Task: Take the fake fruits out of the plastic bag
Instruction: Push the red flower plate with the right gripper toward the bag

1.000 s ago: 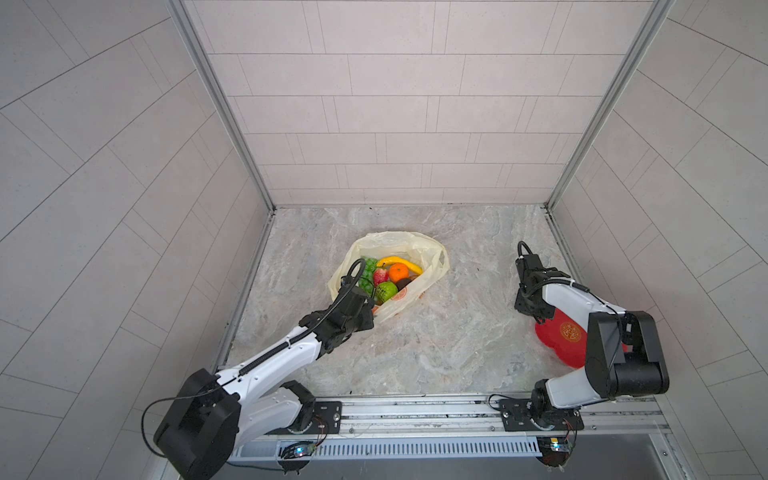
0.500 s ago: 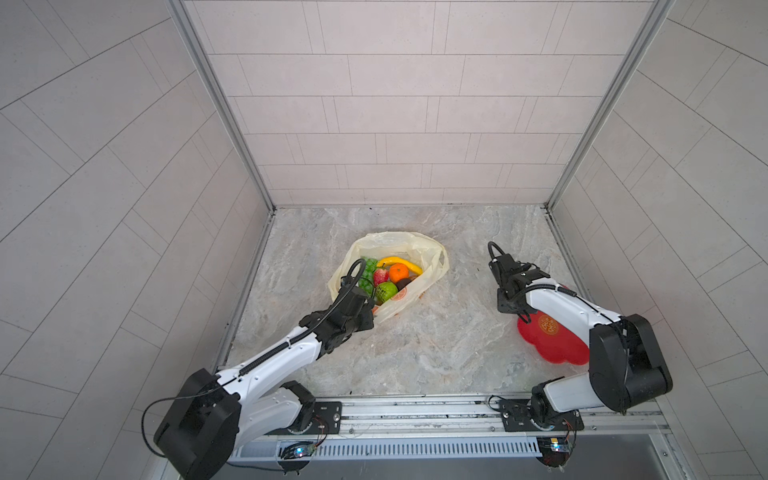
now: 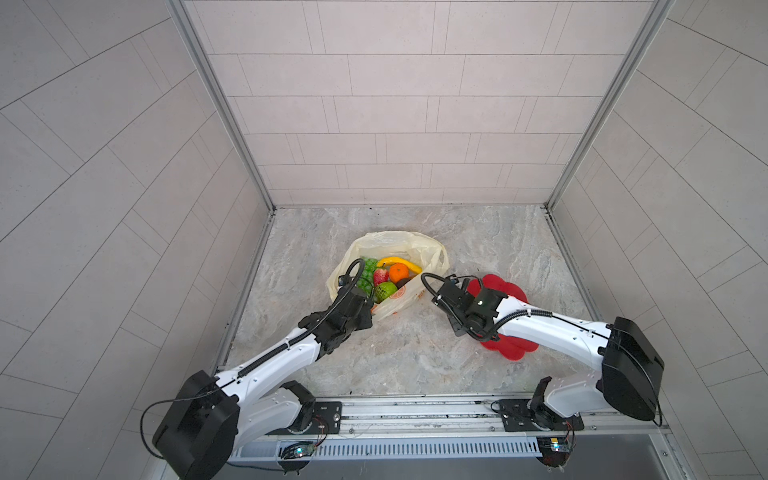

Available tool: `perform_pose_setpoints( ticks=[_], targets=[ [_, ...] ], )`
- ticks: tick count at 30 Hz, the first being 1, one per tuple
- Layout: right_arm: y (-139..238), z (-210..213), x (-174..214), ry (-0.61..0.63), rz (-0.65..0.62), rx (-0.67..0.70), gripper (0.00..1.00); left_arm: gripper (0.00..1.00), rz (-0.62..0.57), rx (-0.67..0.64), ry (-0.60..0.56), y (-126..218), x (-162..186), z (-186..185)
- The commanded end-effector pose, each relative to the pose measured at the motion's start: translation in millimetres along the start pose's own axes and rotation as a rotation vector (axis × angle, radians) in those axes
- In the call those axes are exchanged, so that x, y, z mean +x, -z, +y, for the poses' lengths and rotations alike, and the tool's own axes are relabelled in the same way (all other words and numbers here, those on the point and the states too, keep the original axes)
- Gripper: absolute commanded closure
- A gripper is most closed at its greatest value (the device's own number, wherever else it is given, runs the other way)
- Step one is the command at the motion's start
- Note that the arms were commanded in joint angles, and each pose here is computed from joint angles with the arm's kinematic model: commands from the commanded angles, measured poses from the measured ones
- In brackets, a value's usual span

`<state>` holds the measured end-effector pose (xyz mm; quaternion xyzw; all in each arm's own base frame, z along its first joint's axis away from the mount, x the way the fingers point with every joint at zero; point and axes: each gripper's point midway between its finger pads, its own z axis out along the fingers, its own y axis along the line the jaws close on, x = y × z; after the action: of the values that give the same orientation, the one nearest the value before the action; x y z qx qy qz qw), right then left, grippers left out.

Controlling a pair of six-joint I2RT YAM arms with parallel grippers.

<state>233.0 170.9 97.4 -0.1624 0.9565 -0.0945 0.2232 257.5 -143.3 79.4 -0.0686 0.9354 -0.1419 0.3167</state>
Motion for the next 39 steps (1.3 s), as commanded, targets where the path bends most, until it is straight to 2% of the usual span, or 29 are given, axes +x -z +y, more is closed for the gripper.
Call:
perform_pose_setpoints(
  ticks=[1,5,8,12,16,18,25,31,34,35,37,39],
  targets=[
    [6,26,6,0.050,0.006,-0.070,0.92,0.81,-0.027,-0.028,-0.021,1,-1,7],
    [8,43,5,0.107,-0.002,-0.089,0.86,0.81,-0.044,-0.036,-0.027,2,-4,8],
    [12,47,1,0.117,-0.020,-0.117,0.76,0.81,-0.053,-0.042,-0.032,2,-6,10],
    [21,53,-3,0.183,-0.022,-0.175,0.55,0.81,-0.068,-0.054,-0.035,3,-8,12],
    [34,34,-9,0.189,-0.034,-0.181,0.46,0.81,-0.074,-0.066,-0.039,3,-9,14],
    [34,5,-15,0.107,-0.036,-0.183,0.44,0.81,-0.075,-0.067,-0.040,4,-9,14],
    [9,-107,-22,-0.306,-0.017,-0.136,0.35,0.81,-0.075,-0.068,-0.042,4,-9,14],
    [-28,-161,-5,-0.649,0.069,-0.124,0.25,0.81,-0.070,-0.057,-0.040,4,-8,13],
    [-46,-177,8,-0.728,0.106,-0.083,0.15,0.81,-0.074,-0.059,-0.042,6,-9,13],
    [-49,-181,11,-0.745,0.115,-0.073,0.15,0.81,-0.078,-0.065,-0.043,7,-10,15],
    [-55,-187,18,-0.774,0.132,-0.042,0.01,0.81,-0.092,-0.069,-0.042,10,-12,16],
    [-60,-190,22,-0.789,0.138,-0.031,0.01,0.80,-0.099,-0.068,-0.041,12,-12,17]
  ],
)
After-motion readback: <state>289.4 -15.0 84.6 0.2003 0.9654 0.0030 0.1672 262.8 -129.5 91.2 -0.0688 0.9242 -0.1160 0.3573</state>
